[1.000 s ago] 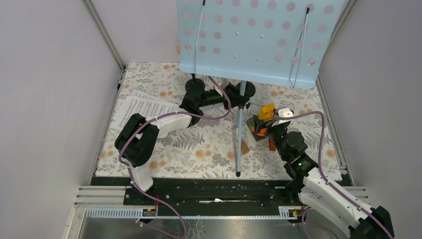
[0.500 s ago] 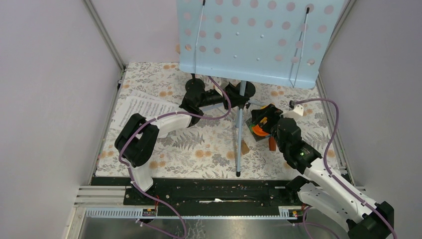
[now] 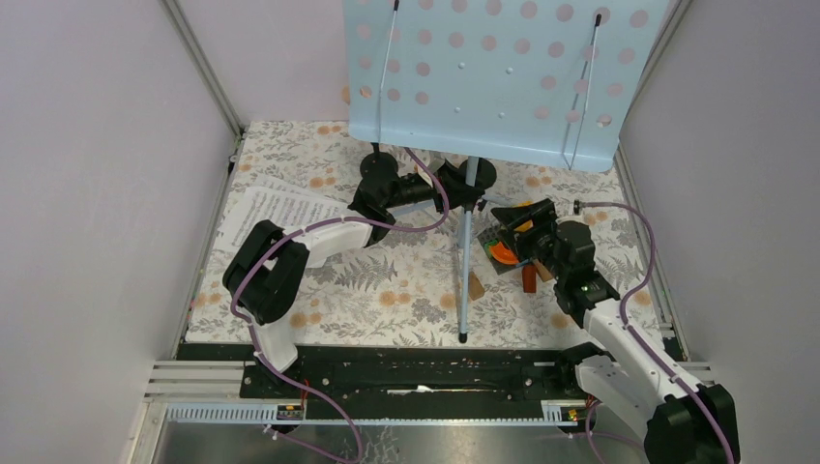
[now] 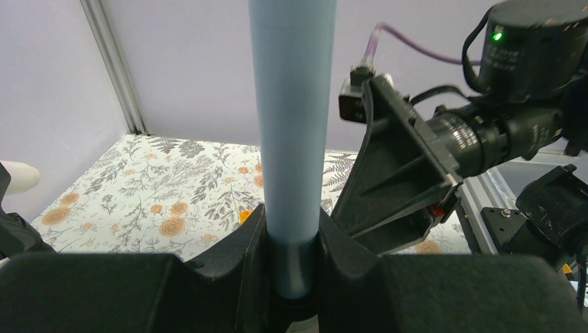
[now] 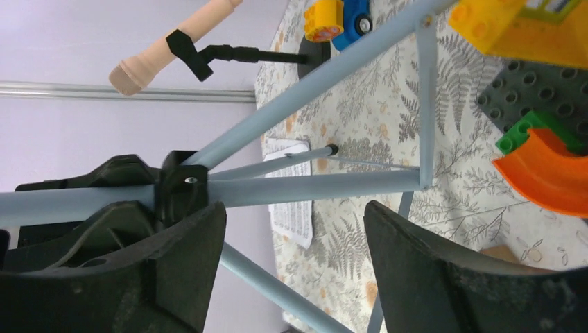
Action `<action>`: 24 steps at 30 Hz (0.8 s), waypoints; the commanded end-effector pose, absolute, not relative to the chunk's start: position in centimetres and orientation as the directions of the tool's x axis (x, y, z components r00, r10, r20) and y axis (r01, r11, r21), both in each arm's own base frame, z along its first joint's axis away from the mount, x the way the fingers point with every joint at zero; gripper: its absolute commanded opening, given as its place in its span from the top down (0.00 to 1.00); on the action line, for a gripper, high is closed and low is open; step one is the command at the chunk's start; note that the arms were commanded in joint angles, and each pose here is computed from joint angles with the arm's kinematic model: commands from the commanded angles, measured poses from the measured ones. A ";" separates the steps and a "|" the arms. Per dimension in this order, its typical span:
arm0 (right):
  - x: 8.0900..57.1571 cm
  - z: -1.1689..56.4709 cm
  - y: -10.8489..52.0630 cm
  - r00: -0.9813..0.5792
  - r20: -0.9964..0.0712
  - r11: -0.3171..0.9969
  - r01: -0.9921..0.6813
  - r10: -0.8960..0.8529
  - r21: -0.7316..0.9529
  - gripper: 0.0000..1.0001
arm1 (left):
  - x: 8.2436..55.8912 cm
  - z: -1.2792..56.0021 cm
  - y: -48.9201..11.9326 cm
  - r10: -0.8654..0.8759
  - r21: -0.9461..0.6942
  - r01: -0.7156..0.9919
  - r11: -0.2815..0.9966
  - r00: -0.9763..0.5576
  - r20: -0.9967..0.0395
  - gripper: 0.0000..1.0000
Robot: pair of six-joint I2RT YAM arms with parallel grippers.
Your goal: Pack up the instrument practice props
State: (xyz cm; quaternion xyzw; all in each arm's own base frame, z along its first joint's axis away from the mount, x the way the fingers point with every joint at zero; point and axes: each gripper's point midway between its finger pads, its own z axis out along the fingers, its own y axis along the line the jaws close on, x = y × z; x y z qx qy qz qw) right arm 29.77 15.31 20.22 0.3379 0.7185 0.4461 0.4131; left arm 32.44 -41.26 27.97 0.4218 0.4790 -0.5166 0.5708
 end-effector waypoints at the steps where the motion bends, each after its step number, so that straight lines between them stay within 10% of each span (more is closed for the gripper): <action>1: 29.6 23.0 16.6 -0.481 -0.146 0.183 0.032 0.865 0.983 0.23 | 34.1 21.8 -40.8 -0.057 -0.181 0.963 0.199 -0.173 -0.983 1.00; 24: 30.3 25.7 19.0 -0.570 -0.213 0.163 -0.139 0.794 0.977 0.53 | 34.0 21.2 -41.0 -0.043 -0.193 0.962 0.194 -0.188 -0.981 1.00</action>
